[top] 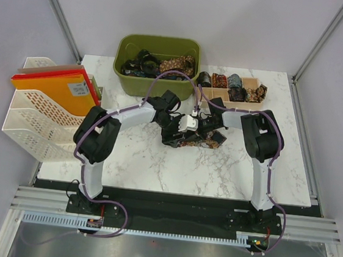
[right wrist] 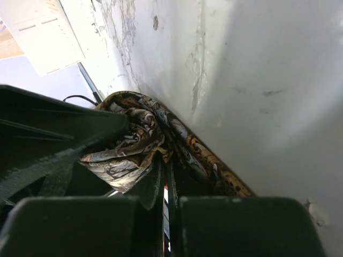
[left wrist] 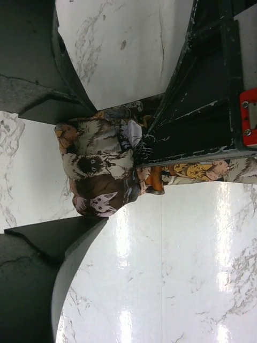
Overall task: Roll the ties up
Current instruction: Roll the tie at the center of the board.
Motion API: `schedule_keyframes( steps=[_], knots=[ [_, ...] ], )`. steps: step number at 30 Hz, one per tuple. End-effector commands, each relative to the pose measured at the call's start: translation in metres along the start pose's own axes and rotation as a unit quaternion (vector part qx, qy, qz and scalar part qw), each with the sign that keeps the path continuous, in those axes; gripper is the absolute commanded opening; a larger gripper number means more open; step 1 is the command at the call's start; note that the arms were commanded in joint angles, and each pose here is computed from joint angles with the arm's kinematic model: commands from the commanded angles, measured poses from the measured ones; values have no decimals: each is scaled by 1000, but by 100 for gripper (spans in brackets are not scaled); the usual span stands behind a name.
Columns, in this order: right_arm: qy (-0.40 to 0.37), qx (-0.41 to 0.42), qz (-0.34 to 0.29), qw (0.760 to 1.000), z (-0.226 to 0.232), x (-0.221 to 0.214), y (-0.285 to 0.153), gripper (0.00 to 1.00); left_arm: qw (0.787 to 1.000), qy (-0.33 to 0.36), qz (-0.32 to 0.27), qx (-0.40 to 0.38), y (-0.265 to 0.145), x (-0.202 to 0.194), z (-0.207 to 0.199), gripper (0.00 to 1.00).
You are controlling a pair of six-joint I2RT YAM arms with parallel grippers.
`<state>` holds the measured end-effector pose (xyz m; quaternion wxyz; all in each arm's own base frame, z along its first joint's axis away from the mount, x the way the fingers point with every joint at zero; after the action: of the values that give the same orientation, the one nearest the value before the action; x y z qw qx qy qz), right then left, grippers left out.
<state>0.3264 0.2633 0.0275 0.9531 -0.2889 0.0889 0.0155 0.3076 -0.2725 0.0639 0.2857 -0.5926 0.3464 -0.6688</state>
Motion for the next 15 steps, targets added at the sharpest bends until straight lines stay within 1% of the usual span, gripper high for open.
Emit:
schedule_keyframes(
  steps=[1,2,4,7,12,13,15],
  knots=[
    [8,-134,-35,990,-69,1,19,0,998,47,-48,19,-17,23,4,77],
    [7,-135,-35,990,-69,1,19,0,997,47,-50,20,-16,24,4,79],
    [5,-135,-35,990,-68,0,18,0,997,50,-53,23,-15,24,6,80],
    [5,-136,-35,990,-68,1,18,0,996,56,-61,32,-14,28,10,80],
    [7,-136,-31,990,-69,0,18,0,995,55,-80,36,-19,38,13,70],
    [7,-136,-31,990,-69,0,19,0,994,58,-84,37,-19,42,15,66],
    [9,-135,-31,990,-70,1,20,0,994,56,-85,35,-16,43,17,61]
  ],
)
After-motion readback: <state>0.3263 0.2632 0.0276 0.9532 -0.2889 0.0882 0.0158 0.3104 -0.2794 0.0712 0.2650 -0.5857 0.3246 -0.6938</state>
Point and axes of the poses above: each gripper's point midway between its finger pads, its own y axis out along the fingers, its own z axis along the line the jaws close on, x = y × z, the point moved 3 cm from there along -y, back along the fingers, and after that the axes turned 9 degrees about y, right-handed, at the moved point
